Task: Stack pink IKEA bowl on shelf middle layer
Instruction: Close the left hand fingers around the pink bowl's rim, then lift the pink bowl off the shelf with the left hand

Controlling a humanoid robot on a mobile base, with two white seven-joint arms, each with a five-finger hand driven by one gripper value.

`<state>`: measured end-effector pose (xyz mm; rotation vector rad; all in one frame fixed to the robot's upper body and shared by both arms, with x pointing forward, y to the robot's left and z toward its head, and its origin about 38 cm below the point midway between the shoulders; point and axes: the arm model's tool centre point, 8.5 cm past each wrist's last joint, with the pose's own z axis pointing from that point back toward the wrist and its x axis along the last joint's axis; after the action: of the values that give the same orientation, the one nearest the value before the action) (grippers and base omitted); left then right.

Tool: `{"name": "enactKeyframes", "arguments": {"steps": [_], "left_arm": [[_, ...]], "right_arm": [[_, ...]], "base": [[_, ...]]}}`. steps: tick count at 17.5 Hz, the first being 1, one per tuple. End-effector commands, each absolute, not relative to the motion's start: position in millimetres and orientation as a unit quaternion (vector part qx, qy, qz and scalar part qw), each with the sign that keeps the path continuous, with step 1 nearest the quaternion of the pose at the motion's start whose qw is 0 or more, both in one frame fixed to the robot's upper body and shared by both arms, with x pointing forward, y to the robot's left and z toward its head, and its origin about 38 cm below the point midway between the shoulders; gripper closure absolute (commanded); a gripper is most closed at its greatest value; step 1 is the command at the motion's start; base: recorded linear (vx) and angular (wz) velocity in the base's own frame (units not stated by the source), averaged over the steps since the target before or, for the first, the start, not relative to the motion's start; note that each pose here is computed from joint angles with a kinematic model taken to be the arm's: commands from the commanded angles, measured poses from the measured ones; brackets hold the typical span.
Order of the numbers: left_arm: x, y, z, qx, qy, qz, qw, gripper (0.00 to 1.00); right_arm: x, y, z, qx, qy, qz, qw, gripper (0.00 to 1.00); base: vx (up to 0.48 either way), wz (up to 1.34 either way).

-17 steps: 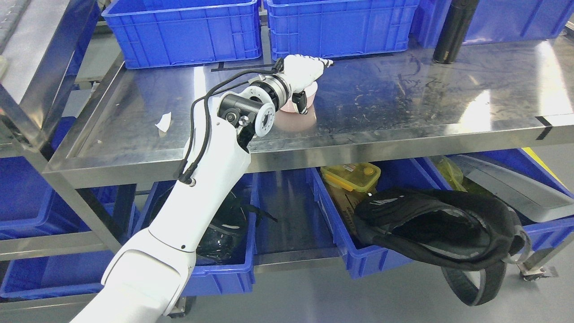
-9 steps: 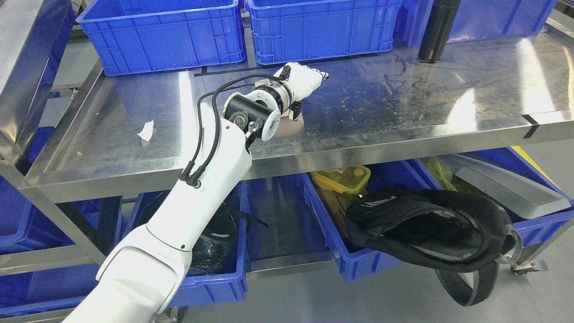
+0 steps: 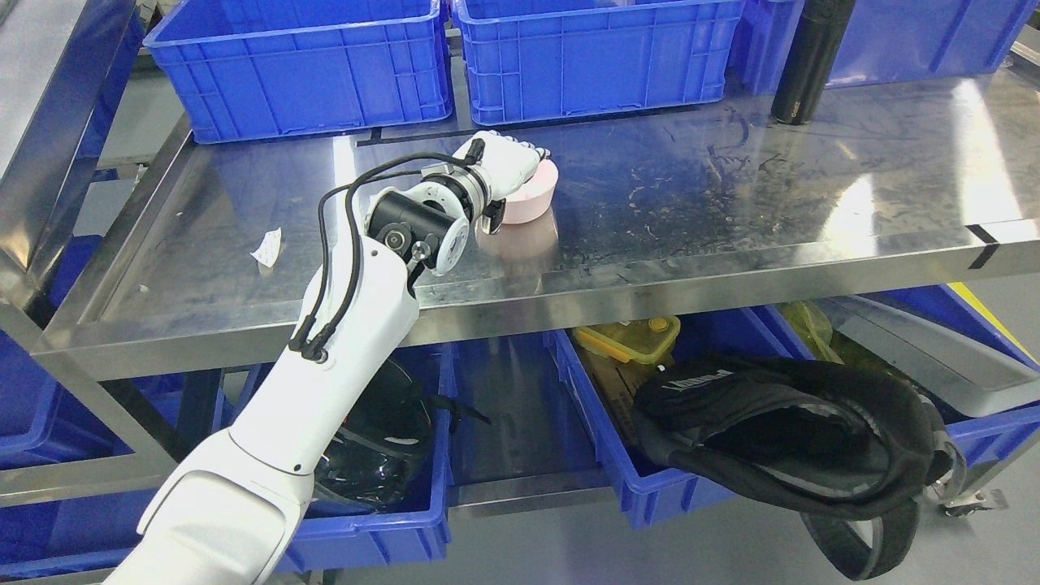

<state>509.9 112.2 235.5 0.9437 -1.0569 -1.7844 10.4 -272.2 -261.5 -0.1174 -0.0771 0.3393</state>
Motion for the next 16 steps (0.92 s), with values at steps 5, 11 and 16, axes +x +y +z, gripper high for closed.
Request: {"name": "enactKeyframes", "arguments": {"steps": [5, 11, 16], "left_arm": [[500.9, 117.4, 229.7, 0.37, -0.426, -0.709, 0.423, 0.0], [499.2, 110.3, 225.3, 0.348, -0.416, -0.715, 0.44, 0.16], [506.5, 123.5, 227.6, 0.347, -0.418, -0.699, 0.465, 0.27]], "right_arm": [[6.3, -282.3, -260.8, -0.065, -0.038, 0.169, 0.983, 0.0], [6.3, -282.3, -260.8, -0.065, -0.038, 0.169, 0.983, 0.0], [6.3, -282.3, -260.8, -0.065, -0.038, 0.169, 0.983, 0.0]], "base": [[0.073, -0.02], [0.037, 0.0], [0.002, 0.0]]}}
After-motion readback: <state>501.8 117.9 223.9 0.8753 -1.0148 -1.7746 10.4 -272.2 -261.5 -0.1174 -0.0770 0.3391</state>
